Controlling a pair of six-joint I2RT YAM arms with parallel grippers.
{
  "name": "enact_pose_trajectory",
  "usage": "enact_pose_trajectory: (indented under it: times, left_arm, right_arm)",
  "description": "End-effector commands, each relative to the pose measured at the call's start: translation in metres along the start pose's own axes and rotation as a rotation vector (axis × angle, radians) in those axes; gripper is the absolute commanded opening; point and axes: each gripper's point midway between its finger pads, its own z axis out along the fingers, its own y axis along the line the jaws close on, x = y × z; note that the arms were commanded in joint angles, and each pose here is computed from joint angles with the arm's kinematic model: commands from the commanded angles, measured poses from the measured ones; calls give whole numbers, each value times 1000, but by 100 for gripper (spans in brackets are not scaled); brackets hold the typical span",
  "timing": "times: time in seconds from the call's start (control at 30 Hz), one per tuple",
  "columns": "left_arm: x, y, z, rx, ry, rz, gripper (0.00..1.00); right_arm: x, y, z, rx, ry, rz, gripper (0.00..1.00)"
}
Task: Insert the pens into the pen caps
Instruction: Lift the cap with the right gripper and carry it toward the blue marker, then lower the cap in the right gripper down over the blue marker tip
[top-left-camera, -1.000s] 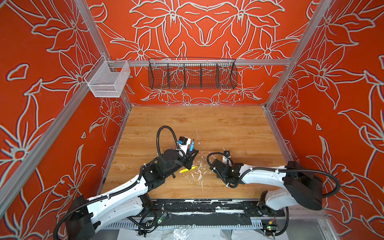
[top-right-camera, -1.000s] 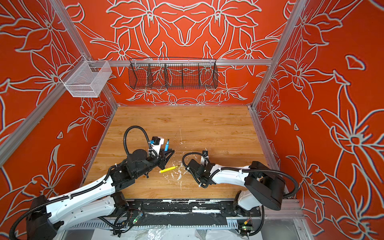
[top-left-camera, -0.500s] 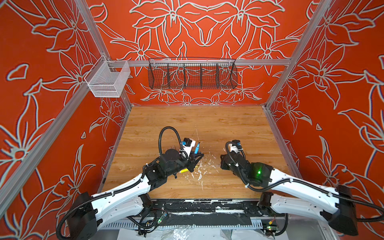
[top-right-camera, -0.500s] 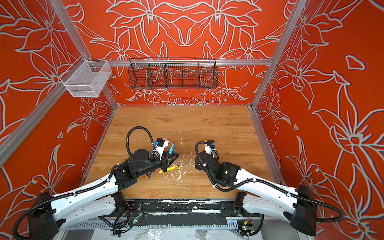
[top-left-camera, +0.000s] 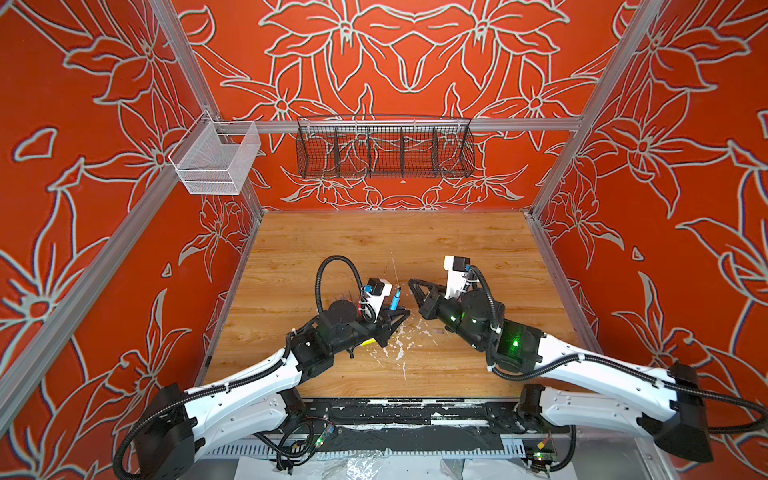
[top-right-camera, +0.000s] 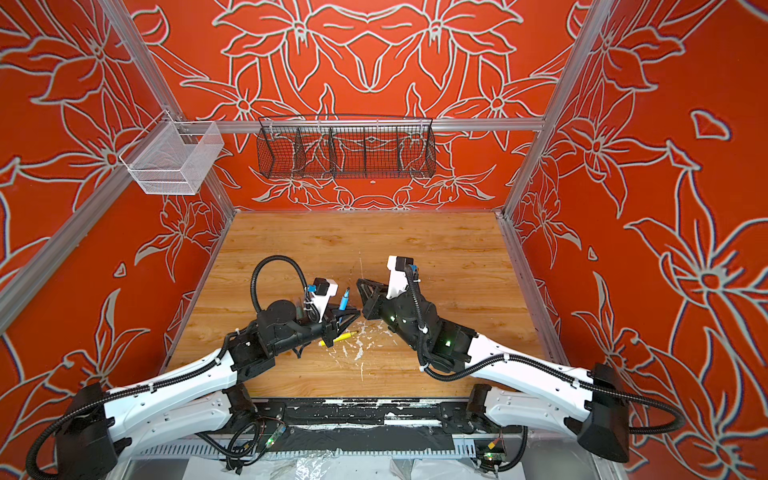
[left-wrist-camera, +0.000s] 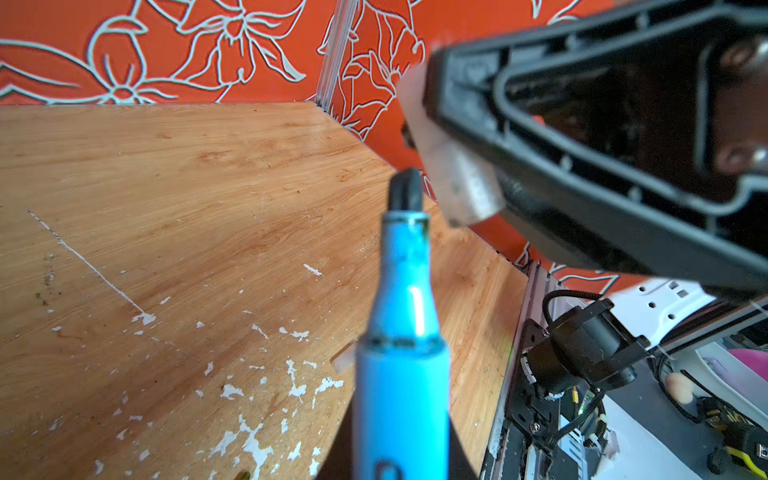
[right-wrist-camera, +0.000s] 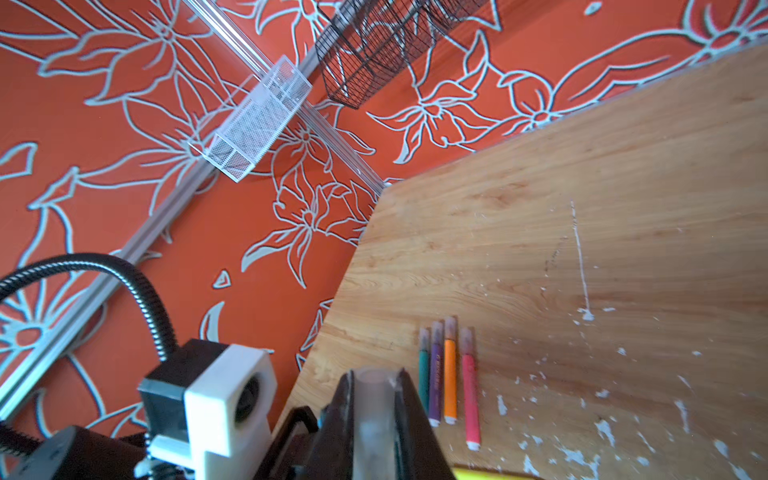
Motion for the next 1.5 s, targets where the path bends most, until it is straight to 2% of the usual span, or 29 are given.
enact_pose_trajectory:
  times: [0.0, 0.8, 1.47]
  left_arm:
    - [-9, -7, -4, 37, -42, 8, 0]
    - [-11, -4, -6, 14, -56, 0, 0]
    - [-15, -2, -10, 5, -75, -28, 0]
  right_arm:
    - [-28, 35, -2, -111, -85, 37, 0]
    - [-1, 30, 17, -130, -44, 89, 0]
    - [35, 23, 19, -125, 8, 59, 0]
